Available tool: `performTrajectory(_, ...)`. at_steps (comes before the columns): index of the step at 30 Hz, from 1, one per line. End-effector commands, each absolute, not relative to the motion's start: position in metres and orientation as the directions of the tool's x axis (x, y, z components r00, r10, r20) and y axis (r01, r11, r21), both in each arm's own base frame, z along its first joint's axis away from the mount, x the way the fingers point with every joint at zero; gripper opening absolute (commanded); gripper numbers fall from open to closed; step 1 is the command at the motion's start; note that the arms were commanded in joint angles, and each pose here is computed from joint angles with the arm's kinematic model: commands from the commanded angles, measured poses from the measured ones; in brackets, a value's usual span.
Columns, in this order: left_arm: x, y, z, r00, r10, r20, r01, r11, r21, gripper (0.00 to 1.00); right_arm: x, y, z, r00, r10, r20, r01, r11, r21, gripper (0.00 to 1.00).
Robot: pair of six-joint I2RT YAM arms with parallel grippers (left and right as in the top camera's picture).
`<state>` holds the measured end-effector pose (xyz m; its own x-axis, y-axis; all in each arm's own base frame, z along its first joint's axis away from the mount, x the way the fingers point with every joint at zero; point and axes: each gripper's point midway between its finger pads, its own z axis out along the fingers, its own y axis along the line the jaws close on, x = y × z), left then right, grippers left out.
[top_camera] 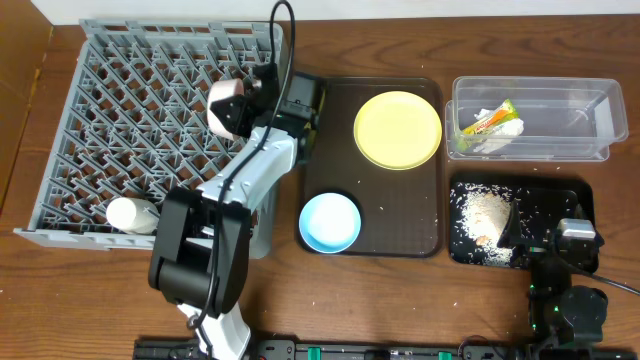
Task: Sort waste into correct bins and load items into the dishwasher
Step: 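Carry the white bowl into the dish rack and open the left gripper, then reach the left gripper to the light-blue bowl and grasp its rim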
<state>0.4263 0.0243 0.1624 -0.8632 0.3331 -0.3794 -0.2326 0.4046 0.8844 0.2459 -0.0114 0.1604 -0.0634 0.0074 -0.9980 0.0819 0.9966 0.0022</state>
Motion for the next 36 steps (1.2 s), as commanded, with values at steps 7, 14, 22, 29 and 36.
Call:
performTrajectory(7, 0.385, -0.084, 0.154, -0.813, 0.201, -0.546, -0.009, 0.934, 0.357, 0.41, 0.246, -0.014, 0.16, -0.062, 0.001, -0.998, 0.094, 0.996, -0.005, 0.99)
performTrajectory(14, 0.318, -0.131, 0.152, -0.919, 0.063, -0.389, 0.083, 0.996, -0.035, 0.45, 0.246, -0.014, 0.16, -0.062, 0.001, -0.998, 0.094, 0.996, -0.005, 0.99)
performTrajectory(22, 0.276, -0.12, 0.091, -0.981, 0.058, -0.184, 0.061, 0.998, -0.011, 0.46, 0.246, -0.014, 0.16, -0.062, 0.001, -0.998, 0.094, 0.996, -0.005, 0.99)
performTrajectory(29, 0.264, -0.107, 0.042, -0.992, 0.055, -0.117, 0.049, 0.997, 0.055, 0.47, 0.246, -0.014, 0.16, -0.062, 0.001, -0.998, 0.094, 0.996, -0.005, 0.99)
performTrajectory(36, 0.257, -0.157, 0.011, -0.998, 0.066, -0.018, 0.068, 0.977, -0.201, 0.41, 0.246, -0.014, 0.16, -0.062, 0.001, -0.998, 0.094, 0.996, -0.005, 0.99)
